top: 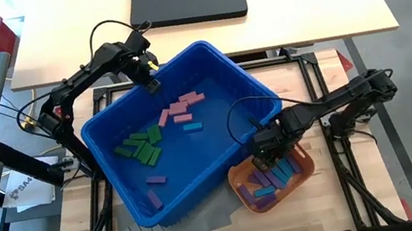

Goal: Sort blocks
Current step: Adjust the blue bin, then put the blue block into the orange bin, then put the purple block into the orange bin

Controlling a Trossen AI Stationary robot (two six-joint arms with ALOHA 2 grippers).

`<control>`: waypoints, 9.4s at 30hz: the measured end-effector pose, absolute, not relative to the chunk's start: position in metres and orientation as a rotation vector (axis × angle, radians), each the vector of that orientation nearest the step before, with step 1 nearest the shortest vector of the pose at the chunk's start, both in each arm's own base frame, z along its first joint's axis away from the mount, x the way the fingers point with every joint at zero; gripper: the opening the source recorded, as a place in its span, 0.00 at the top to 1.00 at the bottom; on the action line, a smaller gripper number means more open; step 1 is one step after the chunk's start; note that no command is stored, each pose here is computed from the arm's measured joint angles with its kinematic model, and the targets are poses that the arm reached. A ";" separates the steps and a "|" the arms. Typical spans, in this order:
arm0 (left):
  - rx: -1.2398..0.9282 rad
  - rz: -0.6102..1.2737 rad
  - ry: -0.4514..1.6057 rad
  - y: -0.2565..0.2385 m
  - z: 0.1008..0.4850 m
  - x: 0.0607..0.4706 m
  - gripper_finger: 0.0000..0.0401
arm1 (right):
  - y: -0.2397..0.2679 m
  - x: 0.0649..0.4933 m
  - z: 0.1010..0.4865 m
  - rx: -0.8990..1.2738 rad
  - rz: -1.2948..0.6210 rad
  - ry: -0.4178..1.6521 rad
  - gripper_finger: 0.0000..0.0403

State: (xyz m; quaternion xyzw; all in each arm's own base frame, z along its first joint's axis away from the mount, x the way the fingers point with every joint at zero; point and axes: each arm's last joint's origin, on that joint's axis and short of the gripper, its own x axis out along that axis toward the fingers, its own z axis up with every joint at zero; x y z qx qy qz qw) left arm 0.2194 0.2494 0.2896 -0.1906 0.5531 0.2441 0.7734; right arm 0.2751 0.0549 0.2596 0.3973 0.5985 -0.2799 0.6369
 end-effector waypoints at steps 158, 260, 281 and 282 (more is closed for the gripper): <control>-0.145 0.724 0.659 0.155 0.476 0.177 0.44 | -0.252 0.394 0.269 0.262 -0.323 1.209 0.76; 0.048 -0.112 1.718 0.096 0.145 0.389 0.72 | 0.037 0.152 0.343 0.795 -0.554 0.611 0.35; -0.022 0.156 1.165 0.121 0.341 0.345 0.78 | 0.007 0.195 0.370 0.592 -0.327 0.344 0.35; -0.050 0.138 1.098 0.120 0.350 0.343 0.78 | 0.003 0.201 0.374 0.552 -0.305 0.304 0.35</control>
